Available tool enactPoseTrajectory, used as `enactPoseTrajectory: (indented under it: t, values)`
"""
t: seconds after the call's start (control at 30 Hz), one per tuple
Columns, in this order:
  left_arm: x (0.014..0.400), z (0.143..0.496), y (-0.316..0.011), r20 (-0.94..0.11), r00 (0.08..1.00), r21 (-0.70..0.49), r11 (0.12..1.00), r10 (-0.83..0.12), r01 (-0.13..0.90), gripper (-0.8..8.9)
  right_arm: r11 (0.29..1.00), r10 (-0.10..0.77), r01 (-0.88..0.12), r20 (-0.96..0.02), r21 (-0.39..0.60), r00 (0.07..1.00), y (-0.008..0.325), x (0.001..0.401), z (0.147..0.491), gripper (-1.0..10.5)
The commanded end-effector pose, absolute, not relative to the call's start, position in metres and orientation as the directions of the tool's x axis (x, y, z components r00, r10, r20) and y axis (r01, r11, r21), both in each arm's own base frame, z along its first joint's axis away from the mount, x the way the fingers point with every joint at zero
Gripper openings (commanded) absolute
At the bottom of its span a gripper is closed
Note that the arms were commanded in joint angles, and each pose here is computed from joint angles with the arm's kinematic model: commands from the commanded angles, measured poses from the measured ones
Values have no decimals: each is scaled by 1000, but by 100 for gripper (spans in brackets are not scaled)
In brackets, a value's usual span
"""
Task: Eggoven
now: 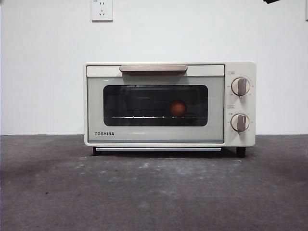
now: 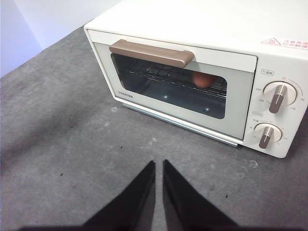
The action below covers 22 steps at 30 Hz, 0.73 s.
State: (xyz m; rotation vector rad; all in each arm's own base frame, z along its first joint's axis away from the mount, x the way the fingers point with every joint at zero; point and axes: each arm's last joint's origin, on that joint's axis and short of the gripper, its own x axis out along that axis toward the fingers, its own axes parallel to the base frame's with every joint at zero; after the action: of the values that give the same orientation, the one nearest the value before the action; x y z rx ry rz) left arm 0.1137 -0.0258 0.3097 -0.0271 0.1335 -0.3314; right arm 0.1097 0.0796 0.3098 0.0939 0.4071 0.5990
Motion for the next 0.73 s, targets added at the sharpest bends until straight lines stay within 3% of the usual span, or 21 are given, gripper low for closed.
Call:
enactPoseTrajectory:
  t: [0.03,0.17,0.27,0.47,0.73]
  values:
    - [108,306,-18,-32,967,81,963,-254,256,8,820,571,-538,-335,194,749,81,110,311,6]
    - [100,285,-8,76,986,137,981,-146,134,8,820,571,-538,-335,194,749,81,110,311,6]
    - [96,260,-5,99,990,136,987,-99,85,8,820,571,-538,-335,194,749,81,110,311,6]
    - [92,211,-2,62,996,126,990,-69,61,8,820,571,-538,-335,194,749,81,110,311,6]
    - [95,172,-2,-24,997,111,991,-67,70,8,820,571,-538,-335,194,749,81,110,311,6]
